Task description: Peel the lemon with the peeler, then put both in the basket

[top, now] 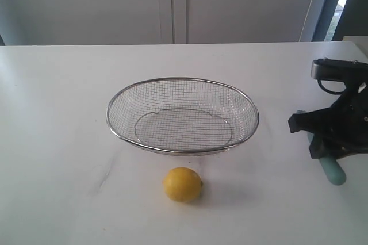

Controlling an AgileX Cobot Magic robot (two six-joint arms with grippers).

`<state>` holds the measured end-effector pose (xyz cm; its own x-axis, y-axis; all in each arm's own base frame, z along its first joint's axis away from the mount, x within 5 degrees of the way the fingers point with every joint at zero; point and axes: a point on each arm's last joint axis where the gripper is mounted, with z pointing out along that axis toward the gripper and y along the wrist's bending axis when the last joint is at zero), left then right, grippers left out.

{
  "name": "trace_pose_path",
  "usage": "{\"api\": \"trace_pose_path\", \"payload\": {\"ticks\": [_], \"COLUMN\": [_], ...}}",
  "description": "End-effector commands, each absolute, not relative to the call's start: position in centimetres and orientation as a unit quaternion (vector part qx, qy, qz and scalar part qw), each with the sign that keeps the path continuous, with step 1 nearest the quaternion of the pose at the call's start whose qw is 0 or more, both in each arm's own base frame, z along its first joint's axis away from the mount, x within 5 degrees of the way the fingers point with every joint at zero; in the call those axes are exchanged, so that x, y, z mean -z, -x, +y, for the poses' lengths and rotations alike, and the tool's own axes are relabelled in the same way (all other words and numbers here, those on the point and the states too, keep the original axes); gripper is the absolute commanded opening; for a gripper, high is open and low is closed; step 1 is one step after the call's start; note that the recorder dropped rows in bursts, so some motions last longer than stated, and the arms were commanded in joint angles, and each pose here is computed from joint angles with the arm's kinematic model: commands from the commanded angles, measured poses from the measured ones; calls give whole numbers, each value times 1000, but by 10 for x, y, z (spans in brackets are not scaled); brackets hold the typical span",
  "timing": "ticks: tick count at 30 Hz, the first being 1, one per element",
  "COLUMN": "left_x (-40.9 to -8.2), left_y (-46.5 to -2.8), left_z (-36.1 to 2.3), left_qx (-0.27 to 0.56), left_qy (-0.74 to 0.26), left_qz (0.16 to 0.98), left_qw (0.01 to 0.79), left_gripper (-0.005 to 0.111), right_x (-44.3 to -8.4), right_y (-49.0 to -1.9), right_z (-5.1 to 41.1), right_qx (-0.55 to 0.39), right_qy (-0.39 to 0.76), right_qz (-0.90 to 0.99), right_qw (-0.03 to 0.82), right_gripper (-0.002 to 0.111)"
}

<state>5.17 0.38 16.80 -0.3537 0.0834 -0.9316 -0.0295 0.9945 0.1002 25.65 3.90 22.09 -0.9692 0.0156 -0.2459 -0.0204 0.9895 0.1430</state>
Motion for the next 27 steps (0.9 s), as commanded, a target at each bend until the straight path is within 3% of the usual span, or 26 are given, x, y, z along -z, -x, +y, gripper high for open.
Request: {"api": "trace_pose_path", "payload": {"ticks": [1, 14, 27], "left_x": [-166, -166, -170], "left_y": [-52, -52, -53], "left_z": [3, 3, 2], "left_qx": [-44, -44, -25], "left_qy": [-12, -12, 1], "left_qz": [823, 823, 810], "left_qw": [567, 567, 586], "left_gripper": [0, 0, 0], "right_x": [-220, -226, -226], "right_y": [-241, -211, -211], "right_z": [37, 34, 33], "right_qx": [-73, -76, -76], "right_qy": [5, 5, 4], "right_qz": [988, 984, 982], "right_qw": [136, 162, 175], "right_gripper": [0, 0, 0]}}
